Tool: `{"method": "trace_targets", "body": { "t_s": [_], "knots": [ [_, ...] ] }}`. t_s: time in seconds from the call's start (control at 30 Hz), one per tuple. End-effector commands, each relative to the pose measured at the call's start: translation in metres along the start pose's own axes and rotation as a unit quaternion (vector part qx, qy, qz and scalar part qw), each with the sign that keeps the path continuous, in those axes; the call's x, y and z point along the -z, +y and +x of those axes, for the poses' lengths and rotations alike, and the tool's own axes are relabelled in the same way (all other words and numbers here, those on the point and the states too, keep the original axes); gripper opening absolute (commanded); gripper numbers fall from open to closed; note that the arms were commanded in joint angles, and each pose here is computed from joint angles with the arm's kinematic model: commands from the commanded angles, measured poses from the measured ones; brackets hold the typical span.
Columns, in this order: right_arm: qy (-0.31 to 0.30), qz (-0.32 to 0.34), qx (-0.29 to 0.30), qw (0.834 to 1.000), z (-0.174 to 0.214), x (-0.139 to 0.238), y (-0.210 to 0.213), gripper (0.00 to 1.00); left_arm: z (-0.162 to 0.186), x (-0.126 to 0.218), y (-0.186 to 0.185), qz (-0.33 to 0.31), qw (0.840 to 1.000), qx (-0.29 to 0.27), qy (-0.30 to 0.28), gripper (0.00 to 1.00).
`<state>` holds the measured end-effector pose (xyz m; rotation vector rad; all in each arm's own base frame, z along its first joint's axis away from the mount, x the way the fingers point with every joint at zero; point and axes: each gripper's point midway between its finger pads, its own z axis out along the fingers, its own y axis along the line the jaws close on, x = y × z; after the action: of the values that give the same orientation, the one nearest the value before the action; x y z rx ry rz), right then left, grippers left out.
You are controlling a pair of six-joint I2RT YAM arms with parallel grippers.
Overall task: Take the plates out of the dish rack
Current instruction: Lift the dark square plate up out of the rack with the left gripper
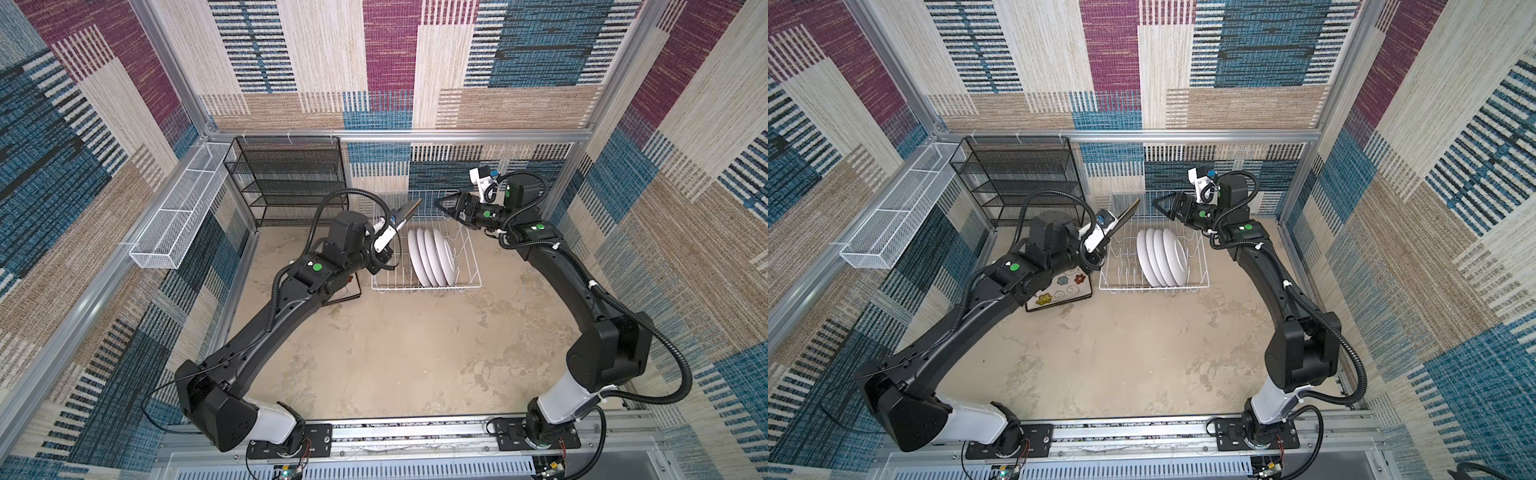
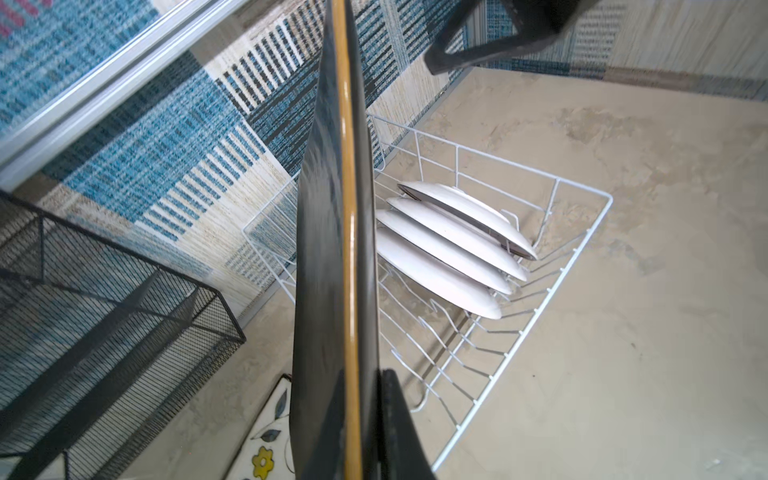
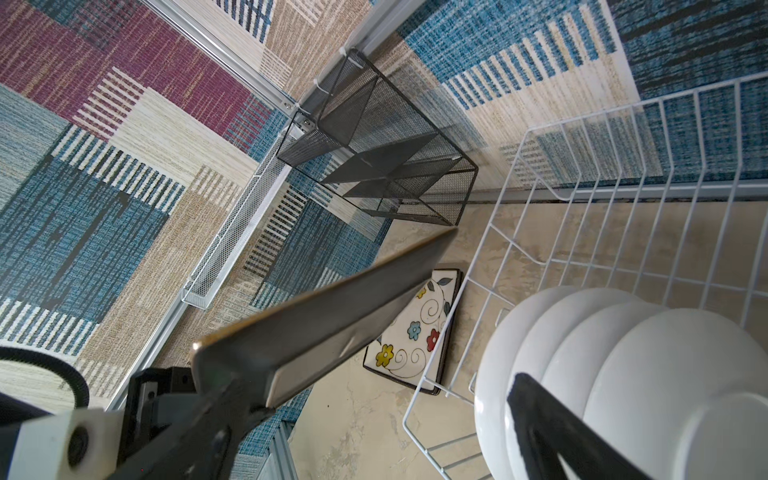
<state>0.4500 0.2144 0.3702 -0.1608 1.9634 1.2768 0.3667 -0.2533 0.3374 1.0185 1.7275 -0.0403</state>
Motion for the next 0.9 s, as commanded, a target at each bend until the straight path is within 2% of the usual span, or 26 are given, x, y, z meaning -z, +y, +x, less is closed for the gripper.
{"method": "trace_targets", "body": {
  "t_s": [0.0,0.17,0.47,0.67,0.87],
  "knots": [
    [0.022,-0.012,-0.009,1.000,0.002,-0.003,0.004,0.97,-0.047,0.010,0.029,-0.103,0.987,-0.095,-0.083,0.00],
    [0.072,-0.018,-0.040,0.996,0.016,-0.017,-0.010,0.93,-0.047,0.001,0.014,-0.143,0.971,-0.176,-0.078,0.00],
    [0.114,-0.006,-0.069,0.991,0.039,-0.026,-0.032,0.84,-0.050,-0.007,-0.006,-0.177,0.946,-0.256,-0.095,0.00],
    [0.140,-0.011,-0.078,0.987,0.054,-0.027,-0.038,0.75,-0.045,-0.017,-0.029,-0.180,0.922,-0.332,-0.084,0.00],
    [0.158,-0.022,-0.091,0.983,0.066,-0.027,-0.041,0.58,-0.044,-0.017,-0.033,-0.191,0.914,-0.346,-0.090,0.00]
  ]
}}
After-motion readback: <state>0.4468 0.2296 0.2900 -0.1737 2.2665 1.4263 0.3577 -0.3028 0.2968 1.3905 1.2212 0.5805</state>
